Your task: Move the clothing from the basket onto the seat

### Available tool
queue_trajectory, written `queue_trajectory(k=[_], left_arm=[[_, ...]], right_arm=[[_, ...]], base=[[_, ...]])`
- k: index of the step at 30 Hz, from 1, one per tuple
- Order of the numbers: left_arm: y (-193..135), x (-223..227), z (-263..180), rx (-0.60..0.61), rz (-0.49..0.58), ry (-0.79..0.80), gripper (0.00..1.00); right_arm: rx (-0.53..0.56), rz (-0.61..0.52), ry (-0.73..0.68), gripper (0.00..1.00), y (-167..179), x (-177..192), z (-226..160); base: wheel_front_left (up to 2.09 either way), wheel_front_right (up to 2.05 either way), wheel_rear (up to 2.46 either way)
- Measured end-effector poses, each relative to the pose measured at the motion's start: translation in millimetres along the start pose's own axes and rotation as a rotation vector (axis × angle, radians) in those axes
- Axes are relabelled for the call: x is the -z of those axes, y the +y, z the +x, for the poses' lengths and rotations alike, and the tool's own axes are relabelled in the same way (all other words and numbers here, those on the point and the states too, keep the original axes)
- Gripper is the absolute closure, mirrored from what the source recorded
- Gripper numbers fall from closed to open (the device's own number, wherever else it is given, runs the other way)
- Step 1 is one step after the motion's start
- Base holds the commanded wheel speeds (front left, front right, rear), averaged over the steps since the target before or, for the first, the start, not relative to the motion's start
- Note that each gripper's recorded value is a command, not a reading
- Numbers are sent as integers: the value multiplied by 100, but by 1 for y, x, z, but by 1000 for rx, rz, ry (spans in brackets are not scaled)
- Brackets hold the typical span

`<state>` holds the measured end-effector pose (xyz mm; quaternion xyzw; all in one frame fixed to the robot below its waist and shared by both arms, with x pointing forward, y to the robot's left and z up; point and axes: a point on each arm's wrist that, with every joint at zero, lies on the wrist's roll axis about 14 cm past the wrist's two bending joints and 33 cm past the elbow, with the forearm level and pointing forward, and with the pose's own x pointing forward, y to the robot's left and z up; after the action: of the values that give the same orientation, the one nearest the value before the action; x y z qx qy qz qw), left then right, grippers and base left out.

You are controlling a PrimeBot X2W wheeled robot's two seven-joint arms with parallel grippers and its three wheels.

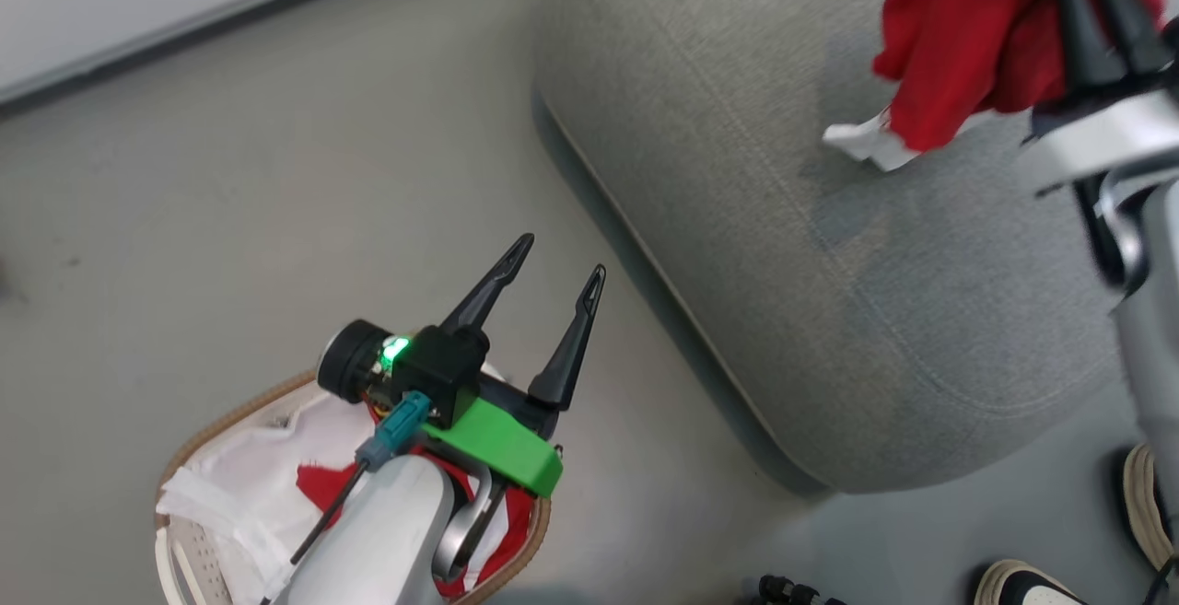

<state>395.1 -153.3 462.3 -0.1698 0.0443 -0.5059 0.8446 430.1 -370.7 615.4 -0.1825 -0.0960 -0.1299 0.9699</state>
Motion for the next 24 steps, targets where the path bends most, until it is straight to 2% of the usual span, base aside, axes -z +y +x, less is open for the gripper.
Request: queue_trajectory(k=[4,11,15,19,20,21,22,24], left_arm=[[19,13,-1,-14,-13,17,0],[56,38,-11,-83,-48,46,0],[80,53,-25,-145,-64,73,0],[104,61,-39,-221,-76,84,0],[110,62,-42,-239,-75,86,0],[117,63,-47,-262,-76,88,0],[121,64,-50,-278,-74,91,0],[127,68,-57,-299,-71,101,0]], right_arm=[[-8,-85,4,100,-5,4,39],[8,-146,32,100,-5,28,95],[-6,-164,102,100,8,63,110],[14,-101,202,100,22,110,108],[4,-101,234,72,27,124,104],[-4,-92,272,22,33,139,96],[-1,-77,307,0,37,153,87],[0,-59,361,0,42,174,72]], base=[[0,0,0],[0,0,0],[0,0,0],[0,0,0],[0,0,0],[0,0,0],[0,0,0],[0,0,0]])
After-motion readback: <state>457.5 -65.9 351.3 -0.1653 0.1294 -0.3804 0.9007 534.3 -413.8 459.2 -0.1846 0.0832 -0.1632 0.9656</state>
